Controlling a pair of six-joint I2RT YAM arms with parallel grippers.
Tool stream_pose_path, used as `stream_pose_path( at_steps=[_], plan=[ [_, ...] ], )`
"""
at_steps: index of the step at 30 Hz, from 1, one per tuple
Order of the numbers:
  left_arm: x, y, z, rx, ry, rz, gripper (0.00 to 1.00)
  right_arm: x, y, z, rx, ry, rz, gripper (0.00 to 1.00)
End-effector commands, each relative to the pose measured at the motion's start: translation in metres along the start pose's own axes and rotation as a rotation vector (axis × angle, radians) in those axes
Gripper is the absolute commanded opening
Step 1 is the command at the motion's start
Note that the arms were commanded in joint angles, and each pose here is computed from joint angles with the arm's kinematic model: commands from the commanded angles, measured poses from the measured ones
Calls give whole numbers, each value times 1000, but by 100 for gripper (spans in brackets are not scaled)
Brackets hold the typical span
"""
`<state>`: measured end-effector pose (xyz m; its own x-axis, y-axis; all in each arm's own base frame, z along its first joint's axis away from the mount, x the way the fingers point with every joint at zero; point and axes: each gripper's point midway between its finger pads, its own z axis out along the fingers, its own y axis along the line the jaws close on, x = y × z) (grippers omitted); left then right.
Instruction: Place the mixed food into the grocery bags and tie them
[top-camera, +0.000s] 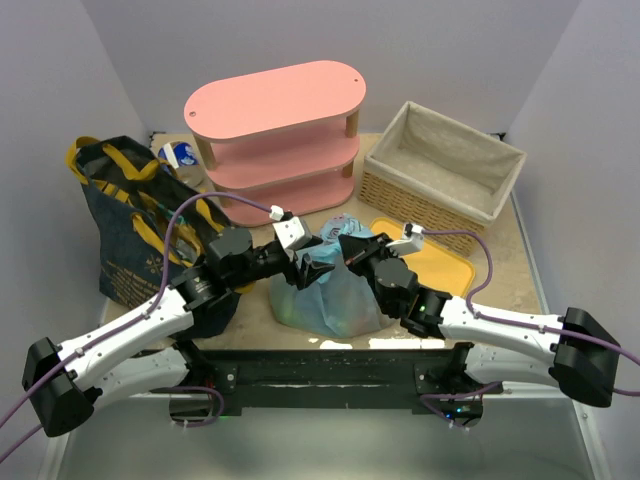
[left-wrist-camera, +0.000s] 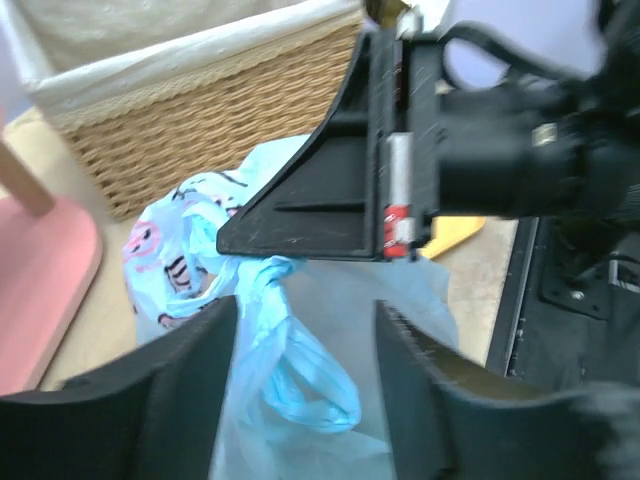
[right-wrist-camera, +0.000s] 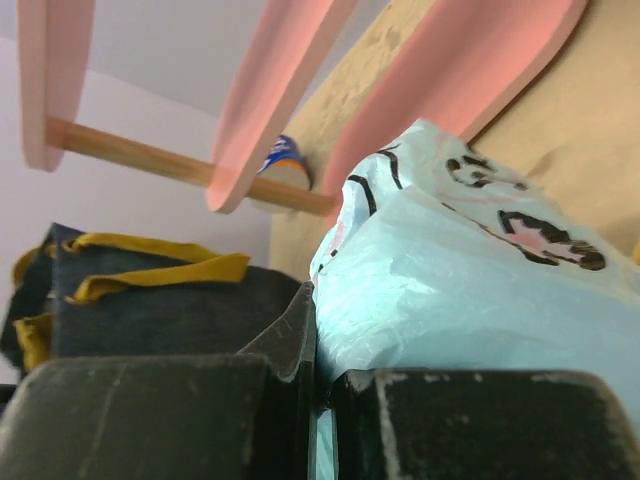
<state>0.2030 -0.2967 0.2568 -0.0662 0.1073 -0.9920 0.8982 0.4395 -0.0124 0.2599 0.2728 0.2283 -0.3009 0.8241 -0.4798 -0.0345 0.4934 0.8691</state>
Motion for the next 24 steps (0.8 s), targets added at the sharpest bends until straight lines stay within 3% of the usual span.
stream_pose_path(
  at_steps=[1,4,14,24],
  plan=[
    [-59,-15,-9,68,-119,15,68,-36,16,-6,-117,-144,-119,0],
    [-61,-11,-7,73,-87,-15,75,-37,18,-18,-193,-126,-188,0],
    [-9,-8,15,222,66,-171,75,-40,42,-41,-508,-12,-367,0],
    [23,-35,19,332,76,-323,68,-36,45,-36,-581,20,-442,0]
  ],
)
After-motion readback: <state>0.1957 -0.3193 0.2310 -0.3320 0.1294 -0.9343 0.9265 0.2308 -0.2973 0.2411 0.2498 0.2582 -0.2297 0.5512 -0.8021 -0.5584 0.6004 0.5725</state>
